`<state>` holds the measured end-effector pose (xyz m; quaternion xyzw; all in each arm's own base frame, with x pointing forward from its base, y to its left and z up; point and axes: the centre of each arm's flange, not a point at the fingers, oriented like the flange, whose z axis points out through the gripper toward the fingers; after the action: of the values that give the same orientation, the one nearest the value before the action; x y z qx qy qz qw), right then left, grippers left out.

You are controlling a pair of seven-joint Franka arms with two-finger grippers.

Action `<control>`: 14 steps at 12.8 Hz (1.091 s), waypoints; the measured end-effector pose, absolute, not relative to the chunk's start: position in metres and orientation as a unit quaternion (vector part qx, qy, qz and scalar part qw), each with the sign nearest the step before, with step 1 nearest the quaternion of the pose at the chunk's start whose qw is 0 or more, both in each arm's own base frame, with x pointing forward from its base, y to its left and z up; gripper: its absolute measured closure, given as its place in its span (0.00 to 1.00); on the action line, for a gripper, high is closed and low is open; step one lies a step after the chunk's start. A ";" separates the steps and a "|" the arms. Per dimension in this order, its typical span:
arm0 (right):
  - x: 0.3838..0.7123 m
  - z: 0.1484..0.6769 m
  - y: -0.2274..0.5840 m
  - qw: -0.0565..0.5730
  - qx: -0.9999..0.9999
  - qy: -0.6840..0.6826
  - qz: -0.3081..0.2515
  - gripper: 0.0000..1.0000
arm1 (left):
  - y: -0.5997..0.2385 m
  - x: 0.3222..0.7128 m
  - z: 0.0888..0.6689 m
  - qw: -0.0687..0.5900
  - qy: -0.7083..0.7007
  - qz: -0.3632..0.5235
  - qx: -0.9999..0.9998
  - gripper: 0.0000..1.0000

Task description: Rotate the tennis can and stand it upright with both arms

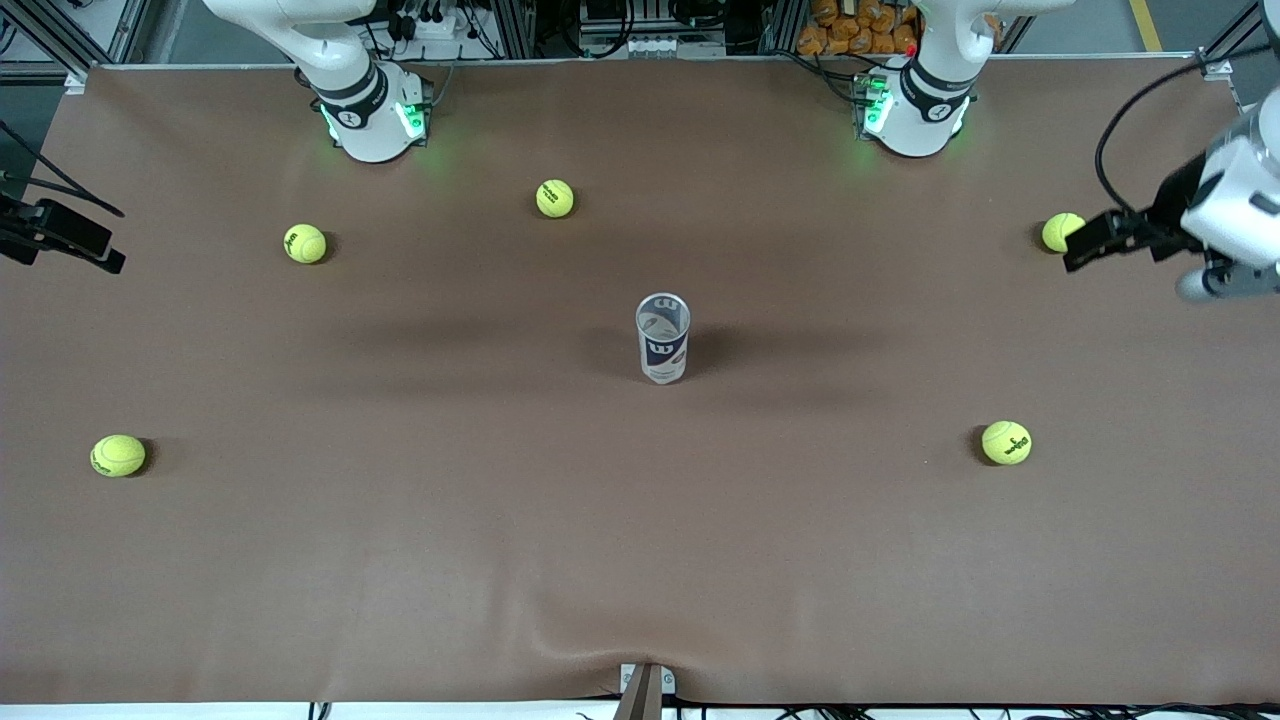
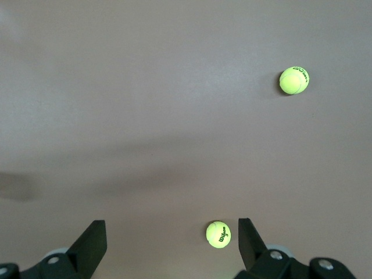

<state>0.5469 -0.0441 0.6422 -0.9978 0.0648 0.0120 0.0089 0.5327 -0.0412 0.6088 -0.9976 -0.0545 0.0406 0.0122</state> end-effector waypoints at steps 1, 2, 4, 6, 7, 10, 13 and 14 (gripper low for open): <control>0.547 0.642 -0.044 0.009 -0.998 0.065 0.012 0.00 | -0.042 0.528 0.610 0.012 -0.054 0.040 -0.998 0.00; 0.547 0.642 -0.044 0.009 -0.998 0.065 0.012 0.00 | -0.041 0.527 0.610 0.012 -0.054 0.038 -0.998 0.00; 0.547 0.642 -0.044 0.009 -0.998 0.065 0.012 0.00 | -0.035 0.532 0.607 0.010 -0.053 0.032 -0.998 0.00; 0.547 0.642 -0.044 0.009 -0.998 0.065 0.012 0.00 | -0.028 0.538 0.606 0.008 -0.048 0.021 -0.999 0.00; 0.547 0.642 -0.044 0.009 -0.998 0.065 0.012 0.00 | -0.019 0.540 0.609 0.002 -0.043 0.015 -0.999 0.00; 0.547 0.642 -0.044 0.009 -0.998 0.065 0.012 0.00 | -0.001 0.541 0.632 -0.013 -0.039 -0.011 -0.999 0.00; 0.547 0.642 -0.044 0.009 -0.998 0.065 0.012 0.00 | 0.000 0.540 0.642 -0.014 -0.039 -0.019 -0.999 0.00; 0.547 0.642 -0.044 0.009 -0.998 0.065 0.012 0.00 | 0.000 0.540 0.641 -0.014 -0.039 -0.017 -0.999 0.00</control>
<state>0.5470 -0.0441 0.6419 -0.9978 0.0649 0.0123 0.0089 0.5395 0.0003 0.6410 -0.9990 -0.0393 -0.0166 -0.0138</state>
